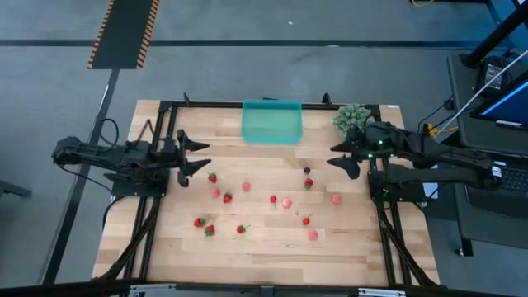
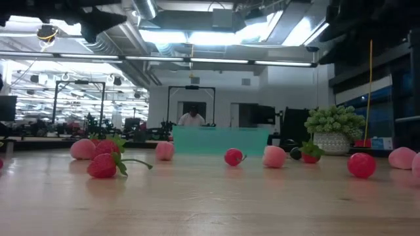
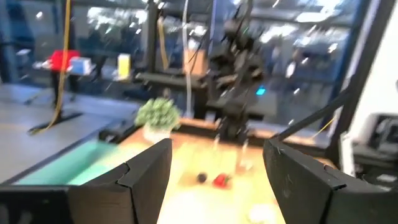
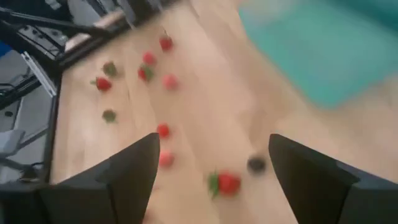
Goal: Pick and placing Produce into tupperware
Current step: Put the apricot into the blue basket
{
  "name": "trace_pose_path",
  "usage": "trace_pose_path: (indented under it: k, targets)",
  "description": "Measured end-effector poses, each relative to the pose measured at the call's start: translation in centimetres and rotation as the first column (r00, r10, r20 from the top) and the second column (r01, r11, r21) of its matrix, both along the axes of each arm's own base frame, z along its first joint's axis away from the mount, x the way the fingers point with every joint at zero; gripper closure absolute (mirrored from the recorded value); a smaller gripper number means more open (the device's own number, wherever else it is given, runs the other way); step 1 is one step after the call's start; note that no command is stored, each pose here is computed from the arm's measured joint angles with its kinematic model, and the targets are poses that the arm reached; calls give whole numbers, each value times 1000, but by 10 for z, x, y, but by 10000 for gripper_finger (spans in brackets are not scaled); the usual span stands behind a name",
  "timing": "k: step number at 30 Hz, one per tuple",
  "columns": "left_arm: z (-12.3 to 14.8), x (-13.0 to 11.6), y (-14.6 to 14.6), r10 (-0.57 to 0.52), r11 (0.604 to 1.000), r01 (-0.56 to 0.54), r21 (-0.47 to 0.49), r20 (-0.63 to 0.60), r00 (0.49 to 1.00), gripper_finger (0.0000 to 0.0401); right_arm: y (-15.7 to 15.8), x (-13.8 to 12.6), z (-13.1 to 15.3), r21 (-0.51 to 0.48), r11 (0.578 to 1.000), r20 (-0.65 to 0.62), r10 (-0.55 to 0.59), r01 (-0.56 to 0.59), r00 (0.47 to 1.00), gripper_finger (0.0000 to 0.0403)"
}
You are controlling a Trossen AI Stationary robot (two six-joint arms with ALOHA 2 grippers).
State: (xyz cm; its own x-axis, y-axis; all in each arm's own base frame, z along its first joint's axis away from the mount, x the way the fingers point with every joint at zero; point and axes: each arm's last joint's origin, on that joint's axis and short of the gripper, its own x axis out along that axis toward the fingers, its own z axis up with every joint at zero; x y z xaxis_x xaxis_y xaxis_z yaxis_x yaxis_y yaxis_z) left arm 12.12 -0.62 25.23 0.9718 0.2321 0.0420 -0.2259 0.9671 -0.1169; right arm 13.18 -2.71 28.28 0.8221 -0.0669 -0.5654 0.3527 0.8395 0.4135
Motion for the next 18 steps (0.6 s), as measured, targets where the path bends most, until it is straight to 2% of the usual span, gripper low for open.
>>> trace_pose_path:
  k: [4,7,14,16,18]
  targets:
    - [-5,12,-1,12,1000,-11,10,-77,997,155,5,-3,-4,159,983,-130,-69,89,989,109]
    - [-10,20,-2,13,1000,-11,17,-122,992,155,11,-3,-10,255,958,-216,-77,133,973,111]
    - [-14,30,-3,53,998,-50,25,-145,988,155,33,20,-20,364,924,-300,-3,117,954,112]
    - [-14,31,-2,80,997,-76,28,-145,986,155,40,26,-27,383,909,-384,-4,163,923,112]
    - [-15,31,-2,100,995,-96,30,-146,984,155,46,31,-33,390,888,-494,-23,245,869,112]
